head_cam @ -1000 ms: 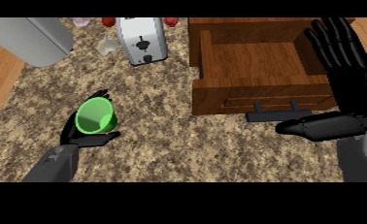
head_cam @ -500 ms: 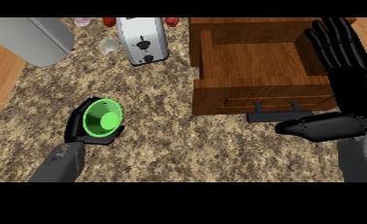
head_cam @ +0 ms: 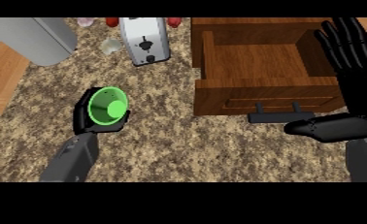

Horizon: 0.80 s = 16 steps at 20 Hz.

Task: Pick up the cup, place it into the drawer and close the drawer

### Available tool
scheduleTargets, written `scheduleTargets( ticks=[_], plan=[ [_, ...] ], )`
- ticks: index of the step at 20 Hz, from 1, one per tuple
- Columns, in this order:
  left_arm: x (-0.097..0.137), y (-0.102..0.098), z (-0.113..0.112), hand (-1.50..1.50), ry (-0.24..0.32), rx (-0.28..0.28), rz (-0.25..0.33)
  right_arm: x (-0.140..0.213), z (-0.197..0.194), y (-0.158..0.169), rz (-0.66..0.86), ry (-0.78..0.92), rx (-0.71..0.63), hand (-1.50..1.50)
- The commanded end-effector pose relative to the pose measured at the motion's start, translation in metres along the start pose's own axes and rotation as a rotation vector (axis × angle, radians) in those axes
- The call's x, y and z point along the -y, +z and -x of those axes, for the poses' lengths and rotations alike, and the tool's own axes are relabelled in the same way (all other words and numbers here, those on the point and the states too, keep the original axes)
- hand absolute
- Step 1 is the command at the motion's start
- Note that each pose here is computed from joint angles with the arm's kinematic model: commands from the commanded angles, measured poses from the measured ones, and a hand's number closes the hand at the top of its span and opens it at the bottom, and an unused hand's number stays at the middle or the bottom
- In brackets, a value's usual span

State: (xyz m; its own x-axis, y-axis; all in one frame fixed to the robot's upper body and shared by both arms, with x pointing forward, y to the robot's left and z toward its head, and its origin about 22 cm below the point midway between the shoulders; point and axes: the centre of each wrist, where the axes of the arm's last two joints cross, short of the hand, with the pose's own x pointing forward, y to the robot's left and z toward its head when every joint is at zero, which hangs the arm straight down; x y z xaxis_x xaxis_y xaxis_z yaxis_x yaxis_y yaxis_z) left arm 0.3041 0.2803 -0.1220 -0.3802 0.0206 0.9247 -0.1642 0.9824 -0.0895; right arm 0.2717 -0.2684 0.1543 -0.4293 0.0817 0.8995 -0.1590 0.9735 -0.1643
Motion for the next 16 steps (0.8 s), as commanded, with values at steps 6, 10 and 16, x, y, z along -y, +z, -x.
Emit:
scheduleTargets(
  ticks=[6, 10, 16],
  plan=[
    [0.067, -0.064, -0.03, 1.5, 0.157, 0.17, 0.235, 0.004, 0.003, 0.009, 0.02, 0.022, -0.013, -1.5],
    [0.09, -0.108, -0.063, 1.5, 0.161, 0.198, 0.287, 0.014, -0.006, 0.011, 0.014, 0.033, -0.03, -1.5],
    [0.176, -0.154, -0.136, 1.5, 0.169, 0.215, 0.381, 0.007, 0.004, -0.005, 0.051, 0.026, -0.016, -1.5]
  ],
)
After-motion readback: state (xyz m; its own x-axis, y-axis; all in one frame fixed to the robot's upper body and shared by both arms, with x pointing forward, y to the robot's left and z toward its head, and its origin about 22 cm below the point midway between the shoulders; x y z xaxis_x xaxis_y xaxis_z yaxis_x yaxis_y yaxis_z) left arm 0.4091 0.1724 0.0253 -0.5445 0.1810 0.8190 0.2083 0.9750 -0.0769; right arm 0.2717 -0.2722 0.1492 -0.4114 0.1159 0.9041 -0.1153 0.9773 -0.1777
